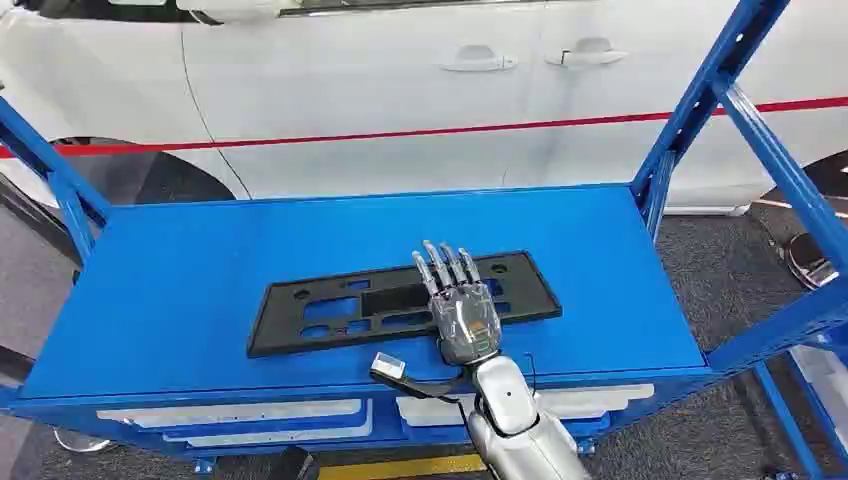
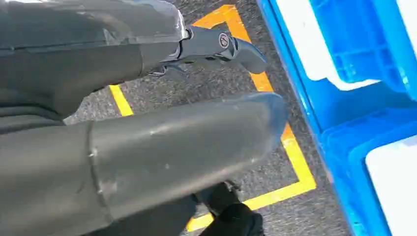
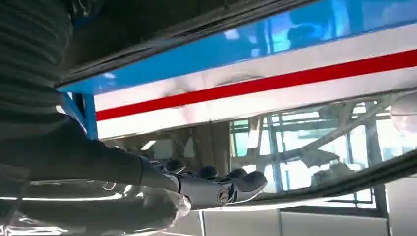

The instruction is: Take the parts from the cabinet and place them on the table.

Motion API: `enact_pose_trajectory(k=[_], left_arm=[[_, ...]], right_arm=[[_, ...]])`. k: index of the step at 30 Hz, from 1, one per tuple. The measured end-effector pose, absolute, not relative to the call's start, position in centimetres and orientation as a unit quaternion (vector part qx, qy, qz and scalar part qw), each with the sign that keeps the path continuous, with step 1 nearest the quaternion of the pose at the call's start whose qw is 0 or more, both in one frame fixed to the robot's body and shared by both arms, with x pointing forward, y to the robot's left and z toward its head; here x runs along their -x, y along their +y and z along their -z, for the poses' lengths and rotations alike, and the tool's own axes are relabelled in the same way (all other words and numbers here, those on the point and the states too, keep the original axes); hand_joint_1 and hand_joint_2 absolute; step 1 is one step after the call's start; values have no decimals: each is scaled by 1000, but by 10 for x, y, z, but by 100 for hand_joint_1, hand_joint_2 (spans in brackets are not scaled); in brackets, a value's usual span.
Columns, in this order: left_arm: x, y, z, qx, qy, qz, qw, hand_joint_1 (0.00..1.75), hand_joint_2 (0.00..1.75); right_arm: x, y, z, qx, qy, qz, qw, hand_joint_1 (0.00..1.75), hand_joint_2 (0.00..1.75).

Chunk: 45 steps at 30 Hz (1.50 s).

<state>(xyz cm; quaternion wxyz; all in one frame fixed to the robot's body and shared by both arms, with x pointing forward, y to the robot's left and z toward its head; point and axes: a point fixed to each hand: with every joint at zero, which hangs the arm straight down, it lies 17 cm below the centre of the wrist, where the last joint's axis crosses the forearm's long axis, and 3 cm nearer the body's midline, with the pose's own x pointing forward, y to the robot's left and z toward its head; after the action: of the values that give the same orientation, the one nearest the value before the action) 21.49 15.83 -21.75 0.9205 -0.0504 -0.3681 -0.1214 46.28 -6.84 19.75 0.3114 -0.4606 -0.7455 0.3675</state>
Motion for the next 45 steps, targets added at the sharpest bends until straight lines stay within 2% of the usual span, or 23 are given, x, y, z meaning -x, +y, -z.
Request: enact_pose_trajectory(k=[13, 14, 15, 45], left_arm=[[-215, 158, 217, 50, -368, 121, 920, 0, 0], [-215, 158, 218, 50, -368, 121, 920, 0, 0], [-214, 159, 218, 50, -368, 121, 921, 0, 0], [-236, 164, 209, 38, -392, 108, 913, 0, 0]], right_arm=[[-463, -69, -199, 461, -746, -367, 311, 0, 175], [-463, -69, -197, 461, -745, -368, 311, 129, 175], [-463, -69, -196, 460, -745, -369, 312, 175, 175], [-468, -69, -208, 460, -753, -370, 291, 175, 175]])
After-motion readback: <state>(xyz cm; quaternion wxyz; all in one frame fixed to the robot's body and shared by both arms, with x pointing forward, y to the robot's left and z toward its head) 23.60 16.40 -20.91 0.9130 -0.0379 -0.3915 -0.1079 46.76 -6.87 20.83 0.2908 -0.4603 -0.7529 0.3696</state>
